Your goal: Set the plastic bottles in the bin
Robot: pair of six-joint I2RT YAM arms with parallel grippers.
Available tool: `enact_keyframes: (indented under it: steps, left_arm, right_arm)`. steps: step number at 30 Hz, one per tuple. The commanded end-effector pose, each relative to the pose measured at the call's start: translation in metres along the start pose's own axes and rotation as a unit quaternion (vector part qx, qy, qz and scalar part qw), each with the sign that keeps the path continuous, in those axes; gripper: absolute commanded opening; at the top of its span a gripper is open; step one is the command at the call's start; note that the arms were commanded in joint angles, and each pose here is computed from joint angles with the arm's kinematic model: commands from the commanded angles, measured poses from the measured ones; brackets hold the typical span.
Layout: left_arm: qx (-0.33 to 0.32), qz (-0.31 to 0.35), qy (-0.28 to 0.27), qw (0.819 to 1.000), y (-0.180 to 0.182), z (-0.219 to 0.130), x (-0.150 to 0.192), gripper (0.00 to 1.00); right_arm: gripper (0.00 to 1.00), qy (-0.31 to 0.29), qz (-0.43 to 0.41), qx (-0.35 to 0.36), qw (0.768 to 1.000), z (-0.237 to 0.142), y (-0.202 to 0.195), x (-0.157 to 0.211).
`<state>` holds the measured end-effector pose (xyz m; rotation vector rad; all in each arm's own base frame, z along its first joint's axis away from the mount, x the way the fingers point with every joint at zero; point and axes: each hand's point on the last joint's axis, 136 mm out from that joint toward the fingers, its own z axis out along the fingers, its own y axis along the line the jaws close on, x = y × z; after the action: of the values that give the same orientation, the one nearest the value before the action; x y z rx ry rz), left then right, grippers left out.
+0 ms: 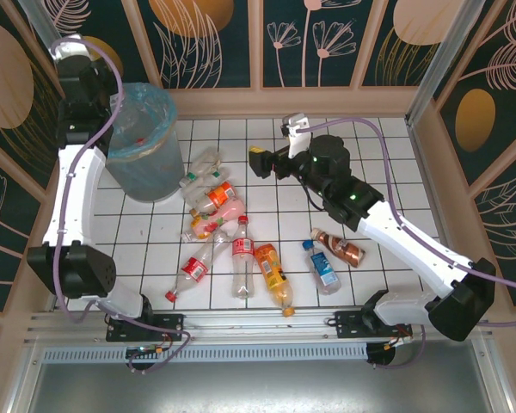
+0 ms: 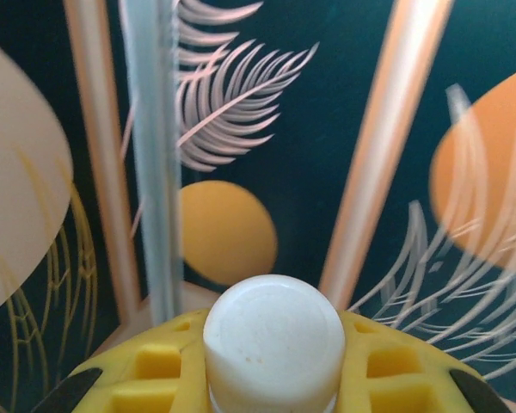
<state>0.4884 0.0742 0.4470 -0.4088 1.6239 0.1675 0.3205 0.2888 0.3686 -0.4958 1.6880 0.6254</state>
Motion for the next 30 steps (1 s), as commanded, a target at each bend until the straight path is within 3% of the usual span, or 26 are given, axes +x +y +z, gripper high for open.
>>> enact_keyframes:
  steps: [1, 3, 6, 8, 10, 12, 24, 30]
  left_arm:
    - [0.007, -0.002, -0.044, 0.999, 0.000, 0.008, -0.002, 0.00]
    - [0.001, 0.007, -0.043, 0.999, 0.003, 0.013, 0.006, 0.04]
    - [0.001, 0.014, -0.029, 0.999, 0.004, 0.020, 0.018, 0.31]
    - [0.004, 0.013, -0.028, 1.000, 0.003, 0.020, 0.021, 0.41]
    - [0.007, 0.008, -0.033, 0.999, 0.003, 0.018, 0.020, 0.58]
    - [0.008, 0.005, -0.034, 0.999, 0.003, 0.016, 0.019, 0.63]
    - [0.021, -0.004, -0.033, 0.999, 0.001, 0.008, 0.018, 0.61]
    - [0.063, -0.016, -0.041, 0.997, -0.012, -0.008, -0.004, 0.58]
  right_arm:
    - [0.99, 0.000, -0.004, 0.010, 1.000, -0.003, -0.002, 0.005]
    - [0.99, 0.005, -0.002, 0.011, 1.000, -0.003, -0.002, 0.008]
    - [0.99, 0.009, 0.000, 0.013, 1.000, -0.003, -0.002, 0.010]
    - [0.99, 0.010, 0.001, 0.013, 1.000, -0.003, -0.001, 0.011]
    - [0.99, 0.009, 0.002, 0.013, 1.000, -0.003, -0.001, 0.010]
    - [0.99, 0.009, 0.002, 0.012, 1.000, -0.003, 0.000, 0.010]
    - [0.99, 0.012, 0.001, 0.017, 1.000, -0.002, 0.001, 0.011]
    - [0.98, 0.040, 0.000, 0.038, 0.998, 0.000, -0.005, 0.017]
